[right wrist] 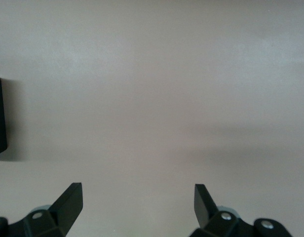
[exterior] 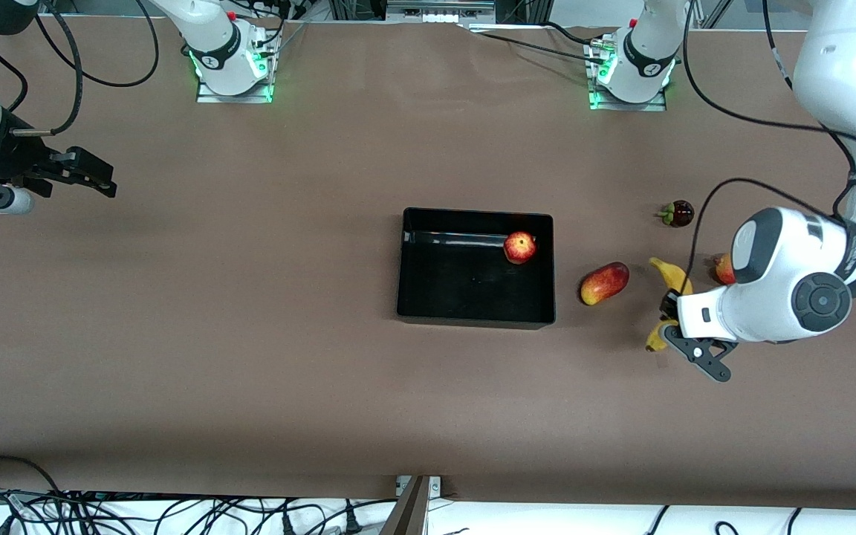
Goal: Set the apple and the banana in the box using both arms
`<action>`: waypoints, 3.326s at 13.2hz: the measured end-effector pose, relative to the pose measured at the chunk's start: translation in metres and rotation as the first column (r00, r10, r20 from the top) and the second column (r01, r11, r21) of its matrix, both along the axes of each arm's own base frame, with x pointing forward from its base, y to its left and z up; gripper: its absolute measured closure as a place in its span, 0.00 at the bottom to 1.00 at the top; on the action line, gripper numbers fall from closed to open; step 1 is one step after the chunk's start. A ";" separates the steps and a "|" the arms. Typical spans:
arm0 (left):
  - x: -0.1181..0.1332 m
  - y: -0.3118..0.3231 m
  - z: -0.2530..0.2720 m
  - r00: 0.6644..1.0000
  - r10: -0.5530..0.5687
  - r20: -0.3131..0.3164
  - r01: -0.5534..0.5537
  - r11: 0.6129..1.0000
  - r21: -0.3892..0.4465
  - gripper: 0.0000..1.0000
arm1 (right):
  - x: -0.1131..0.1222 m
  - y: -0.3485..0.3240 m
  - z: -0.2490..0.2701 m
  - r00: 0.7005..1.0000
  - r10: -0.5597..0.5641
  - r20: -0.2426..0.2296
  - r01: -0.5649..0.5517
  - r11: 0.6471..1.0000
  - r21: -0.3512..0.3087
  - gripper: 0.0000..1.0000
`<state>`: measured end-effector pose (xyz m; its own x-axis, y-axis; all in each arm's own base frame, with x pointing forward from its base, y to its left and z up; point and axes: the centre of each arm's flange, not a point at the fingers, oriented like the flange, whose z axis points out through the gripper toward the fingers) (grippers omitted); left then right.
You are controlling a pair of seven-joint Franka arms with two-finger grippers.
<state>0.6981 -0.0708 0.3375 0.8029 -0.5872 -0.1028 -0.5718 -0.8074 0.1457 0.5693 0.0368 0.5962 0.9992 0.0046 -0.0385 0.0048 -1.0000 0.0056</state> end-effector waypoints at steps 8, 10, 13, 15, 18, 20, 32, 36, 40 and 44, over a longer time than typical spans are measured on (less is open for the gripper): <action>-0.071 -0.279 -0.007 0.905 0.421 -0.056 -0.421 0.907 0.019 0.65 | 0.000 -0.001 0.000 1.000 -0.001 0.000 0.001 1.000 -0.003 0.00; -0.085 -0.322 -0.030 0.895 0.445 -0.040 -0.446 0.895 -0.026 0.65 | 0.000 -0.001 0.000 1.000 -0.001 0.001 0.001 1.000 -0.003 0.00; -0.100 -0.353 -0.070 0.902 0.432 -0.016 -0.432 0.901 -0.031 0.65 | 0.000 -0.001 0.000 1.000 -0.001 0.001 0.001 1.000 -0.003 0.00; -0.104 -0.355 -0.101 0.914 0.405 0.003 -0.405 0.914 -0.004 0.65 | 0.000 -0.001 0.000 1.000 -0.001 0.001 0.001 1.000 -0.003 0.00; -0.106 -0.356 -0.130 0.922 0.386 0.014 -0.386 0.922 0.010 0.60 | 0.000 -0.001 0.000 1.000 -0.001 0.001 0.001 1.000 -0.003 0.00; -0.102 -0.355 -0.125 0.920 0.391 0.021 -0.391 0.920 0.001 0.41 | 0.000 -0.001 0.000 1.000 -0.001 0.001 0.001 1.000 -0.003 0.00; -0.071 -0.119 0.169 0.853 0.518 0.068 -0.520 0.829 0.207 0.00 | 0.000 -0.001 0.000 1.000 -0.001 0.001 0.001 1.000 -0.004 0.00; -0.086 -0.011 0.219 0.891 0.445 0.089 -0.454 0.869 0.198 0.00 | 0.000 -0.001 0.000 1.000 -0.001 0.002 0.001 1.000 -0.004 0.00; -0.110 0.039 0.244 0.848 0.509 0.149 -0.525 0.846 0.095 0.00 | 0.000 -0.001 0.000 1.000 -0.001 0.002 0.001 1.000 -0.004 0.00; -0.132 0.047 0.240 0.847 0.516 0.128 -0.530 0.840 0.121 0.00 | 0.000 -0.001 0.000 1.000 -0.001 0.002 0.001 1.000 -0.004 0.00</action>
